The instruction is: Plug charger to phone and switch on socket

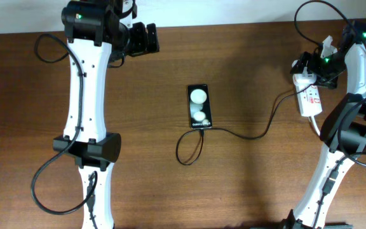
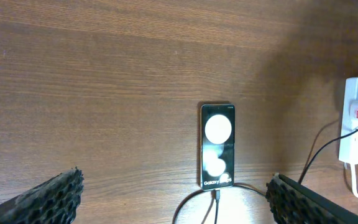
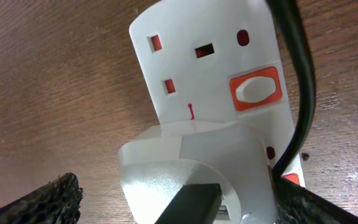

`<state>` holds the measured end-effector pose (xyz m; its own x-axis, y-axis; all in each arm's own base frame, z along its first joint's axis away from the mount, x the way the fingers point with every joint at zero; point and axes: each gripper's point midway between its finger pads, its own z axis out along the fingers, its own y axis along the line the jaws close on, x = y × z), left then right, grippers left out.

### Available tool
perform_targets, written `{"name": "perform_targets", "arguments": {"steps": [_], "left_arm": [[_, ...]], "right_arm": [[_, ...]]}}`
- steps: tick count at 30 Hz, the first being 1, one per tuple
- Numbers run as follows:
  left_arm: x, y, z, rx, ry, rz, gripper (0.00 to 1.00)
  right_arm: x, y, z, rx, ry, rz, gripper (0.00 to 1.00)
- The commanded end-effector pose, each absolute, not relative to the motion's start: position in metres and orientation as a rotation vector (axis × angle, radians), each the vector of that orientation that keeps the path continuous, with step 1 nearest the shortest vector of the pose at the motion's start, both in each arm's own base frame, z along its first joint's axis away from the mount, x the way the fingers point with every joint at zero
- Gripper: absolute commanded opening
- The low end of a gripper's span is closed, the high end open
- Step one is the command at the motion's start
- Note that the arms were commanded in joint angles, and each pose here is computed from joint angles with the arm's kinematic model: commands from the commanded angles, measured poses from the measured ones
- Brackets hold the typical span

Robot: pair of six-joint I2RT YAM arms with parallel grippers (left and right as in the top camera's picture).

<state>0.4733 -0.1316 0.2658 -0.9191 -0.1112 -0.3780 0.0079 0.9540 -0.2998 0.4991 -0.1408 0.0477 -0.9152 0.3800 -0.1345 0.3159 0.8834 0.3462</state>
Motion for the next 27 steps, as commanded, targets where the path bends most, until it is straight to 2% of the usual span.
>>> {"name": "perform_targets", "arguments": {"steps": [1,5,9,20,27], "left_arm": [[0.47,-0.132,0.278,-0.043,2.677,-0.427,0.99],[0.47,-0.132,0.278,-0.043,2.677,-0.427,0.99],[0.47,-0.132,0.278,-0.043,2.677,-0.427,0.99],[0.47,-0.132,0.278,-0.043,2.677,-0.427,0.99],[0.47,-0.132,0.278,-0.044,2.677,-0.427,0.99]], "right_arm": [[0.498,-0.133,0.039,0.58,2.872,0.502,0.99],[0.495,-0.131,0.037,0.592,2.885,0.509,0.99],[0.487,-0.118,0.011,0.625,2.894,0.613,0.99],[0.495,-0.07,0.017,0.574,2.89,0.781,1.0],[0.488,-0.067,0.017,0.602,2.912,0.798,1.0]]}}
